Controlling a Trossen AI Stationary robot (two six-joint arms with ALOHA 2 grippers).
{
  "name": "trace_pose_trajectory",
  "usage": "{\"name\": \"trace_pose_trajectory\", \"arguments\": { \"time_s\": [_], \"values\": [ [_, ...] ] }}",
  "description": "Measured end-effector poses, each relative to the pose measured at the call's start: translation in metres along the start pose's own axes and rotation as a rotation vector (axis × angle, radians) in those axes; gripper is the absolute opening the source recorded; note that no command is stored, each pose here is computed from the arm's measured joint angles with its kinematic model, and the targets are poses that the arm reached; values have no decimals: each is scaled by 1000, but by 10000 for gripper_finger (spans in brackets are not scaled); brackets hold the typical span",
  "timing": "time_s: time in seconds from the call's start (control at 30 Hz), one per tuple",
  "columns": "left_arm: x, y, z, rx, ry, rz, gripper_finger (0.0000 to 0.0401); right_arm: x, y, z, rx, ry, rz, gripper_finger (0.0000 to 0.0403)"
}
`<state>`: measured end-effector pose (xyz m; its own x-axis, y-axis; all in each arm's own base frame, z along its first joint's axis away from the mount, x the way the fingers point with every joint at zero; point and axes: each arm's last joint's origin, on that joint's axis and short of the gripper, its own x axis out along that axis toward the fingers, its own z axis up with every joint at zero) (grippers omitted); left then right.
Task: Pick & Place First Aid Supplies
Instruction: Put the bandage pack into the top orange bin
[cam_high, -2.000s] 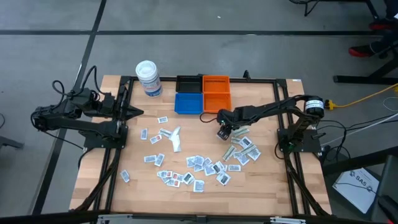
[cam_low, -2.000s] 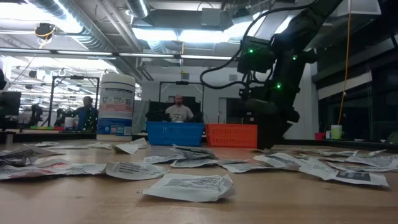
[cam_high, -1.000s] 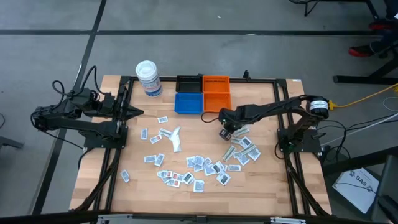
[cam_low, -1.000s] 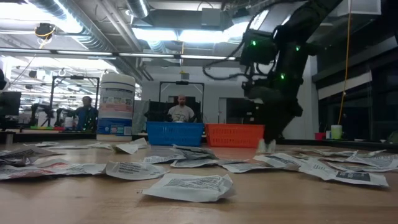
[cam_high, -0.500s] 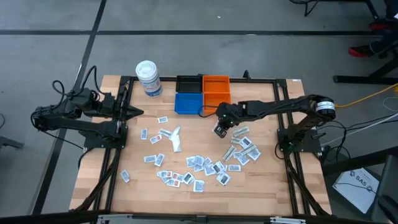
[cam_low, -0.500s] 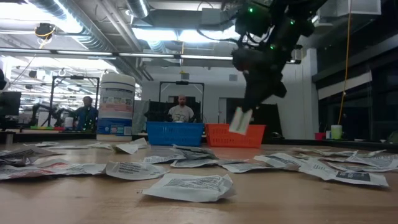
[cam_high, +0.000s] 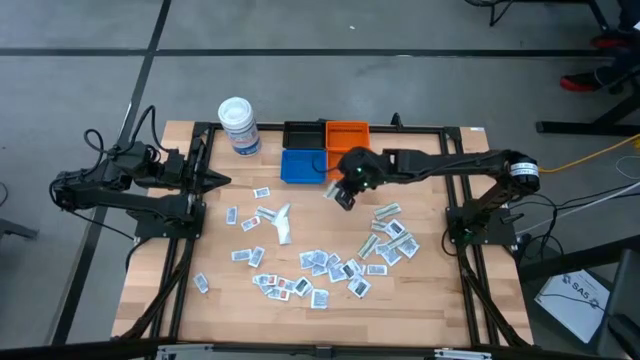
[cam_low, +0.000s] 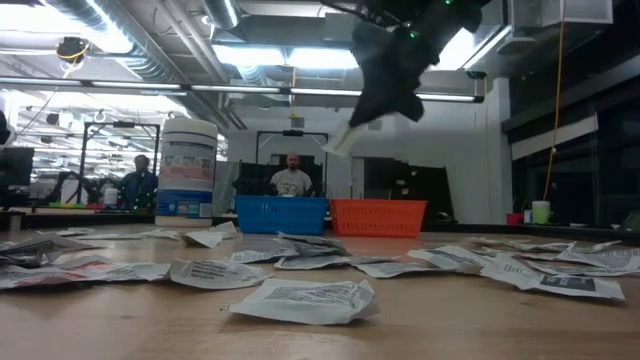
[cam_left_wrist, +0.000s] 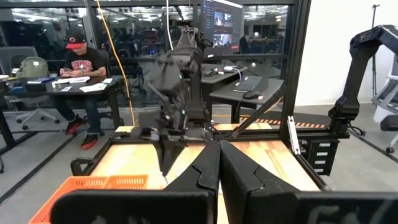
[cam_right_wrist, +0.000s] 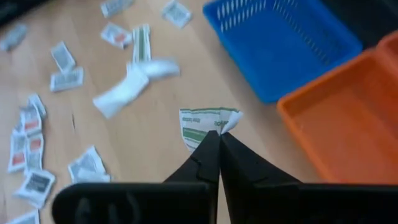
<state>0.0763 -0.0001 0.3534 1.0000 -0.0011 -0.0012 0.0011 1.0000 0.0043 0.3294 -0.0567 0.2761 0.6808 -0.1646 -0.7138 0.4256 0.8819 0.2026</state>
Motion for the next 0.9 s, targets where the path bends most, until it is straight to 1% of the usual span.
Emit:
{"name": "trace_pose_trajectory", "arguments": {
  "time_s": [0.23,0.43,0.7,0.9],
  "values": [
    [0,0,0,0,0,0,4,-11,-15,29,9,-123,-15,7],
    [0,0,0,0,0,1,4,-16,-41,45,47,-200,-60,13],
    [0,0,0,0,0,0,4,-21,-81,56,88,-248,-148,8],
    [0,0,0,-1,0,1,4,-23,-105,60,87,-264,-220,12]
  ]
}}
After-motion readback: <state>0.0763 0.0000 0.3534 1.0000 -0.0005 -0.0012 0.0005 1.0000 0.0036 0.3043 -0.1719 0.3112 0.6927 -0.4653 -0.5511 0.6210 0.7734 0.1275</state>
